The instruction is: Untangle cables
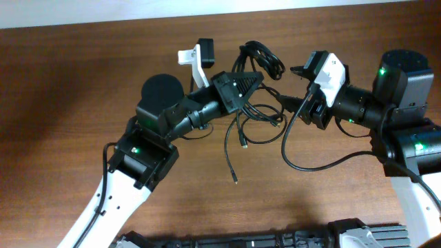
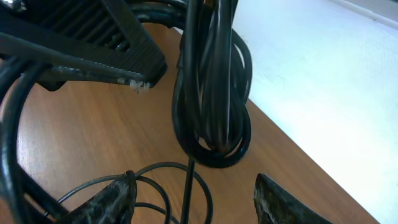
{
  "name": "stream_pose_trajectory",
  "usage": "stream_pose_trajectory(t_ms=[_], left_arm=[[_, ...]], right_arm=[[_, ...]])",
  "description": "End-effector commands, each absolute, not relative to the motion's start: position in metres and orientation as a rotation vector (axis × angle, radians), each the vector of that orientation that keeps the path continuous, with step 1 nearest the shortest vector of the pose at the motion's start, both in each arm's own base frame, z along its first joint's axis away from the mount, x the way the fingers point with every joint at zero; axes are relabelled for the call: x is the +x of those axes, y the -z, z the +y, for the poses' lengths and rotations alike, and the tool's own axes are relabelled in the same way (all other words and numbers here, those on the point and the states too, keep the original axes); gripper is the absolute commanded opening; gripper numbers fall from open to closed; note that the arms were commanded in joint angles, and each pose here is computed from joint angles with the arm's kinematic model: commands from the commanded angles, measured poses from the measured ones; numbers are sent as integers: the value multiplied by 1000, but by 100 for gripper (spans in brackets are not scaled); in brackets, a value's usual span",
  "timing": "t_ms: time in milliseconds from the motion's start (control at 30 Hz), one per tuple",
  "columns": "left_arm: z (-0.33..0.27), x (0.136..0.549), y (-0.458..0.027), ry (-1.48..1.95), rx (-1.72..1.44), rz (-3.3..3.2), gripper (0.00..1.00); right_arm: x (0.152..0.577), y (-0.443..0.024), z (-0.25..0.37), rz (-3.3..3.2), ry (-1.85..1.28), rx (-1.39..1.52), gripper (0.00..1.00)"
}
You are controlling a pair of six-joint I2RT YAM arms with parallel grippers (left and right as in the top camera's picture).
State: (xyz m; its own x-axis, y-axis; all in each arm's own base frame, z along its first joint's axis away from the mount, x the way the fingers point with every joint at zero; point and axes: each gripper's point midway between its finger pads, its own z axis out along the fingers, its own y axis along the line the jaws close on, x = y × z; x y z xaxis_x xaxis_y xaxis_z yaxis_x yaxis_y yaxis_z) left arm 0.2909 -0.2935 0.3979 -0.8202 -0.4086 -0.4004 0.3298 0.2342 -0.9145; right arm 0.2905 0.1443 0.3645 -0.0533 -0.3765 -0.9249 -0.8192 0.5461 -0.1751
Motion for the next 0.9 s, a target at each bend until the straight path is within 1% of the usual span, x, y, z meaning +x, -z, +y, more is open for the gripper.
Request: stream_pose_trajectory(t_ms=[0, 33, 100, 167, 200, 233, 333, 467, 567, 667, 867], left_arm=[[-299, 284, -406, 1681, -71, 1912, 0], [-302, 281, -408, 1692, -61, 1908, 0], [-307, 275, -408, 1705, -42, 1911, 0], [-308, 274, -408, 1705, -42, 1911, 0], [-308, 274, -408, 1704, -42, 1911, 0], [-308, 274, -408, 1704, -42, 1911, 0], [-307, 278, -408, 1689, -59, 1904, 0], [-298, 293, -408, 1542, -49, 1844, 0], [-280, 314, -406, 1444, -167, 1814, 0], [-267, 327, -399, 1370, -247, 1815, 0], [-259, 331, -377, 1293, -308, 1890, 0]], right_arm=[[291, -367, 145, 1648, -482, -1027, 54], [291, -368, 145, 1643, -479, -1027, 50], [293, -371, 145, 1628, -471, -1028, 35], [293, -372, 145, 1624, -468, -1028, 15], [293, -371, 145, 1627, -469, -1027, 7], [293, -370, 145, 1630, -471, -1027, 4], [290, -366, 145, 1653, -484, -1027, 4], [280, -349, 144, 1713, -504, -1067, 4], [257, -324, 144, 1762, -531, -1186, 4], [238, -316, 149, 1721, -572, -1295, 4], [246, -323, 149, 1676, -532, -1299, 4]])
